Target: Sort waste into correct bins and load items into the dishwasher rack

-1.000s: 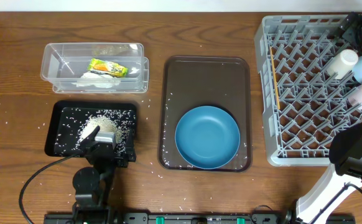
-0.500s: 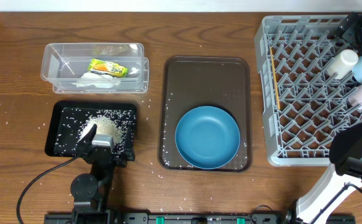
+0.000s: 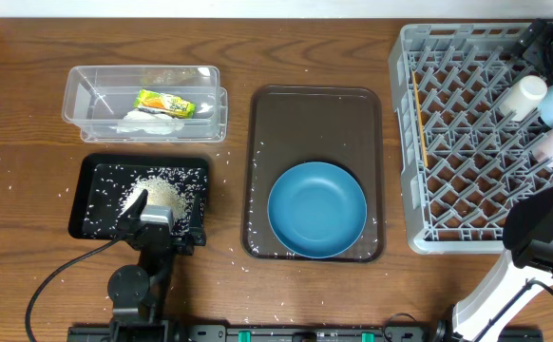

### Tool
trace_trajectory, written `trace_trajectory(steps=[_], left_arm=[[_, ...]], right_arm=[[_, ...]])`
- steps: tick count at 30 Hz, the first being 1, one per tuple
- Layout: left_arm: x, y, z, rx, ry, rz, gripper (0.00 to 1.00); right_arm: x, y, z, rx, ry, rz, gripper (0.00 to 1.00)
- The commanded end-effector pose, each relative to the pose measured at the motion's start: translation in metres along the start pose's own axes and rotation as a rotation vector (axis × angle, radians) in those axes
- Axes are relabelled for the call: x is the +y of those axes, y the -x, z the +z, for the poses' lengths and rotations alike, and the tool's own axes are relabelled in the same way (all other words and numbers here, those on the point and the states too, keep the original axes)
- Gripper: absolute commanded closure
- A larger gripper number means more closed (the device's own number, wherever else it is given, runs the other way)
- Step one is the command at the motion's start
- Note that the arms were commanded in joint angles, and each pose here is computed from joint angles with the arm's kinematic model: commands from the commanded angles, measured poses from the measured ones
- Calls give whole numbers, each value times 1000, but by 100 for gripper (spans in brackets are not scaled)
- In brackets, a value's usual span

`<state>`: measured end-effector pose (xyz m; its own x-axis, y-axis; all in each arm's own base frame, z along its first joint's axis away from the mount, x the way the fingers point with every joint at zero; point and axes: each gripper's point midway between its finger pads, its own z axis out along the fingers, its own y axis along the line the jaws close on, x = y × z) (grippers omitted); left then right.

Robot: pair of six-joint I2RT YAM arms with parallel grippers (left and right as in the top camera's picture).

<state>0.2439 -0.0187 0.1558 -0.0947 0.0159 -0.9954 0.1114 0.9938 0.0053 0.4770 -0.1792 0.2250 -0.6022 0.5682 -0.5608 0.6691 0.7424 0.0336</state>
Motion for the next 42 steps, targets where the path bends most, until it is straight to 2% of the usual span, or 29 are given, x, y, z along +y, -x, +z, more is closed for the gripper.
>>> trace_trajectory(steps=[1, 12, 15, 19, 23, 26, 32, 36, 42], left_arm=[[-1, -15, 1, 42, -3, 9, 5], [-1, -15, 1, 43, -2, 9, 5], [-1, -15, 1, 43, -3, 9, 5], [-1, -15, 1, 43, -3, 9, 5], [-1, -15, 1, 42, -3, 9, 5], [-1, -15, 1, 42, -2, 9, 5], [-1, -15, 1, 43, -2, 9, 5], [-1, -15, 1, 43, -3, 9, 5], [-1, -15, 1, 42, -3, 9, 5]], right_arm=[[1, 3, -4, -14, -1, 13, 1], [3, 3, -4, -10, 12, 23, 1], [40, -15, -9, 92, 226, 42, 1], [70, -33, -20, 201, 408, 49, 1], [104, -60, -50, 296, 697, -155, 1], [112, -81, -70, 384, 819, -205, 1], [81, -105, -88, 458, 687, -253, 1], [62, -112, -122, 405, 581, -327, 1], [69, -132, -187, 270, 536, -531, 1]])
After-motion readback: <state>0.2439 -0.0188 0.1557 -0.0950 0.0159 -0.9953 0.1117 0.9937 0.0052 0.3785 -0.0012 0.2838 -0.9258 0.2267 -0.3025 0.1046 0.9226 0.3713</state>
